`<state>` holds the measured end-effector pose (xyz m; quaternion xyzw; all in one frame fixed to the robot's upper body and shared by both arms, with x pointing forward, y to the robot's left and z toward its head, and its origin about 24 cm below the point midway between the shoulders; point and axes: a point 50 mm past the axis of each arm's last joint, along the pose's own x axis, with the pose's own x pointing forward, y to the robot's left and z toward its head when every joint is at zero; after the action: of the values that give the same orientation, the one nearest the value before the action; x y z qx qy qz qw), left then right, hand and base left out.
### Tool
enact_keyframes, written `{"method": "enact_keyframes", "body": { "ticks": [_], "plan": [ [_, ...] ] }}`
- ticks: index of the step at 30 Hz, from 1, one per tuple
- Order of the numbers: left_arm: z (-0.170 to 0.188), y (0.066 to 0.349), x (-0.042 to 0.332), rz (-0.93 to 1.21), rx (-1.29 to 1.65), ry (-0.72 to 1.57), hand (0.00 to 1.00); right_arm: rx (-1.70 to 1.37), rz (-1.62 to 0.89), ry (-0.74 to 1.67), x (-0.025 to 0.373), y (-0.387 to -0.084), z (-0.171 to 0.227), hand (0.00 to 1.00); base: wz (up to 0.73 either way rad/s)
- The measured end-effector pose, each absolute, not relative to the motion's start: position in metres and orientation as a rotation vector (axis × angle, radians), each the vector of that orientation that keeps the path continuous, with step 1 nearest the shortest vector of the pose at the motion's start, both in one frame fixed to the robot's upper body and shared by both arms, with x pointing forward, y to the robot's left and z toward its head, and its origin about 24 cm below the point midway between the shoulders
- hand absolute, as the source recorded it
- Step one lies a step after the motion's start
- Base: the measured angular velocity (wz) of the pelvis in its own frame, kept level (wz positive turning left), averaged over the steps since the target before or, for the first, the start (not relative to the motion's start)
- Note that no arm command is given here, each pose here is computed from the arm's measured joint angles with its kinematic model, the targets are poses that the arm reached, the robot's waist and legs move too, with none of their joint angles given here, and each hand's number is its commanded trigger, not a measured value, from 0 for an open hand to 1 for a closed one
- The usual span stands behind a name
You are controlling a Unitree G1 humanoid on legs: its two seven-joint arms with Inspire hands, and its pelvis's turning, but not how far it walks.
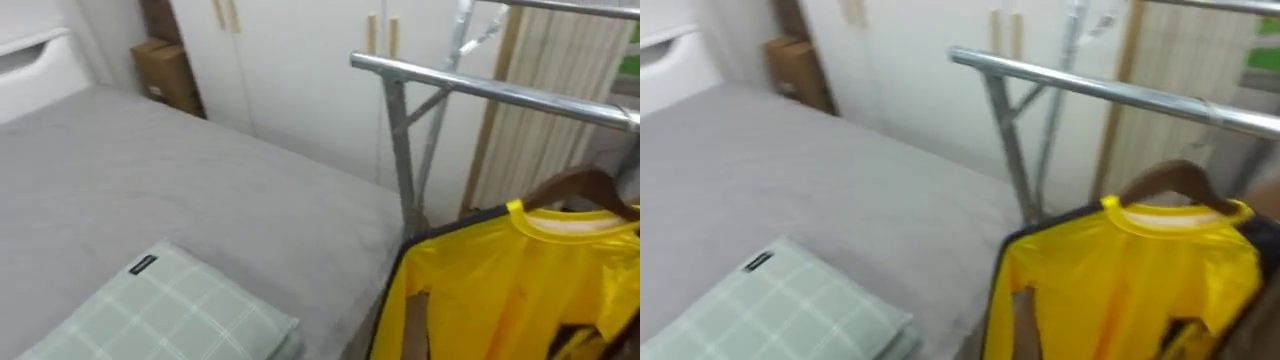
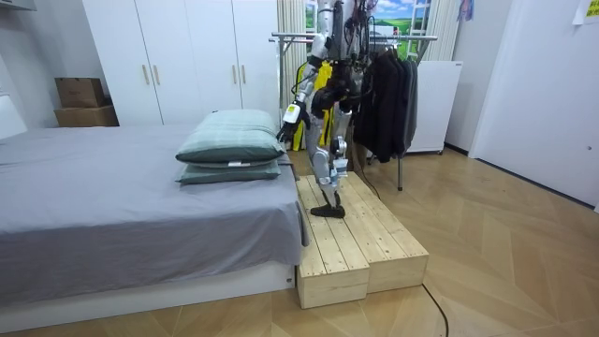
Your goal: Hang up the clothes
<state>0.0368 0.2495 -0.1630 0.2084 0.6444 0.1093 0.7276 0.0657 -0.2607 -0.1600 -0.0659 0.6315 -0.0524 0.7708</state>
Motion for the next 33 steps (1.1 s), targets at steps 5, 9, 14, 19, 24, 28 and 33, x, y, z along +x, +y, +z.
{"method": "enact_keyframes", "body": {
  "ticks": [5, 9, 14, 19, 24, 28, 33],
  "plan": [
    [-0.165, 0.245, 0.028, 0.215, 0.457, 1.413, 0.00, -0.104, -0.091, 1.378, 0.062, -0.245, -0.165, 0.00, 0.40],
    [-0.166, 0.242, 0.011, 0.212, 0.441, 1.456, 0.00, -0.082, -0.111, 1.376, 0.061, -0.246, -0.165, 0.00, 0.20],
    [-0.168, 0.242, 0.005, 0.237, 0.398, 1.486, 0.00, -0.097, -0.132, 1.388, 0.058, -0.248, -0.165, 0.00, 0.53],
    [-0.168, 0.242, 0.011, 0.232, 0.396, 1.469, 0.00, -0.096, -0.164, 1.391, 0.057, -0.250, -0.165, 0.00, 1.06],
    [-0.167, 0.245, 0.007, 0.245, 0.392, 1.475, 0.00, -0.098, -0.185, 1.408, 0.051, -0.250, -0.165, 0.00, 1.22],
    [-0.167, 0.248, -0.017, 0.268, 0.379, 1.557, 0.00, -0.106, -0.184, 1.408, 0.050, -0.248, -0.166, 0.00, 0.86],
    [-0.166, 0.252, -0.025, 0.280, 0.372, 1.580, 0.00, -0.117, -0.118, 1.377, 0.066, -0.231, -0.168, 0.00, 0.53]
  ]
}}
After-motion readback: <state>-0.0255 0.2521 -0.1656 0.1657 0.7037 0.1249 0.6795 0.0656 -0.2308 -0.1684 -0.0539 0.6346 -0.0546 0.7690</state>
